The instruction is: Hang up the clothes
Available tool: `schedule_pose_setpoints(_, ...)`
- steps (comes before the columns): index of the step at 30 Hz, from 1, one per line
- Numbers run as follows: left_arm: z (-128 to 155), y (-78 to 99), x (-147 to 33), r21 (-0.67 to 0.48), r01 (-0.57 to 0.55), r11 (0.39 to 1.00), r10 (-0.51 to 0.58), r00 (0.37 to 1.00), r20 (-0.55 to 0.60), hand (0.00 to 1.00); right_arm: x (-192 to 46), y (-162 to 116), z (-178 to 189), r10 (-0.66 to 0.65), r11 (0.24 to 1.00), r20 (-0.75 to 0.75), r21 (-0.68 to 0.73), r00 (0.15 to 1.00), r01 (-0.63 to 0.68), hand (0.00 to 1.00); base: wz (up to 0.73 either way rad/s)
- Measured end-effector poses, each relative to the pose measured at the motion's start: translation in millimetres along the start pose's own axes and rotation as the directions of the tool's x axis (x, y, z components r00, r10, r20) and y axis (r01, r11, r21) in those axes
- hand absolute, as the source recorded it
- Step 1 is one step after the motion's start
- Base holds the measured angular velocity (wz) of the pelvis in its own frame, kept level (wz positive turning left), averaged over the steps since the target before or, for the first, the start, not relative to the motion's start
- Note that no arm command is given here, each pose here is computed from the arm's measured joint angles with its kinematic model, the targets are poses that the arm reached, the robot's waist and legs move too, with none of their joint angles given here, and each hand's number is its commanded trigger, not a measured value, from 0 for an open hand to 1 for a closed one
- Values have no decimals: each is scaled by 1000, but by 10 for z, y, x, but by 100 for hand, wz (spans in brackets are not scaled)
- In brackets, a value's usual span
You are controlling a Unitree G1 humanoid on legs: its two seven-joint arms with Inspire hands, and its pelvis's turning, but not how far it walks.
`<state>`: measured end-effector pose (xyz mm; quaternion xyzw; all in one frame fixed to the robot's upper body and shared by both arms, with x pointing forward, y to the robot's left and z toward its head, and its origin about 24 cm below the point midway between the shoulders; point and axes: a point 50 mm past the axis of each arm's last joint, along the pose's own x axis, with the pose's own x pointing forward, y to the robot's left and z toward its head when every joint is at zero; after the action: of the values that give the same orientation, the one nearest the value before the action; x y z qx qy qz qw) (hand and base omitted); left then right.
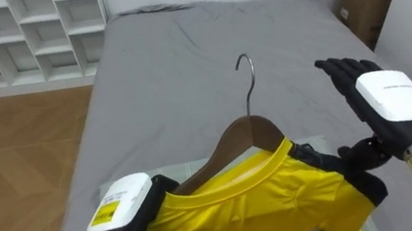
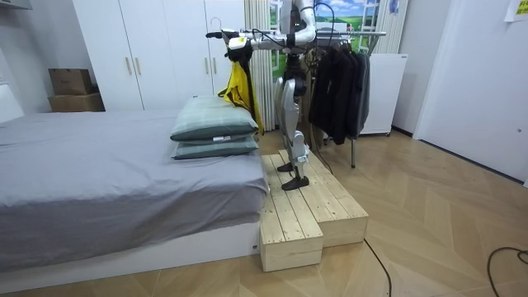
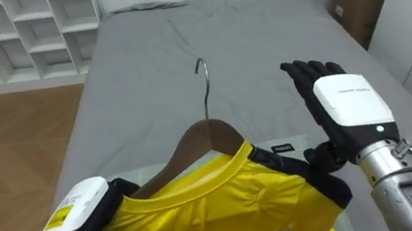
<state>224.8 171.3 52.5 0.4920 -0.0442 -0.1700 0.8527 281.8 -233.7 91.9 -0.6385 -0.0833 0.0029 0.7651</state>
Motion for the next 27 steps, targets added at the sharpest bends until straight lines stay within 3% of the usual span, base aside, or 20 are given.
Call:
schedule_pose_setpoints(6, -14, 25, -2, 4, -7, 1000, 7, 1000, -4, 100, 94, -189, -59, 32, 999, 13, 31, 999, -33, 0, 3)
schedule_pose_setpoints(13, -100, 151, -25, 24, -47, 999, 48, 998, -37, 100, 229, -576, -311, 26, 947, -28, 320, 999, -16, 0, 2)
schedule_pose_setpoints(22, -127, 209, -27, 27, -70, 997, 71, 996, -48, 100, 185, -387, -504, 230, 852, -32, 490, 973, -186, 0, 0)
schedule_pose_setpoints(27, -126, 202, -25, 27, -59, 998, 61, 997, -48, 100, 144, -277, -529, 347, 804, -1, 515, 938, -297, 0, 0)
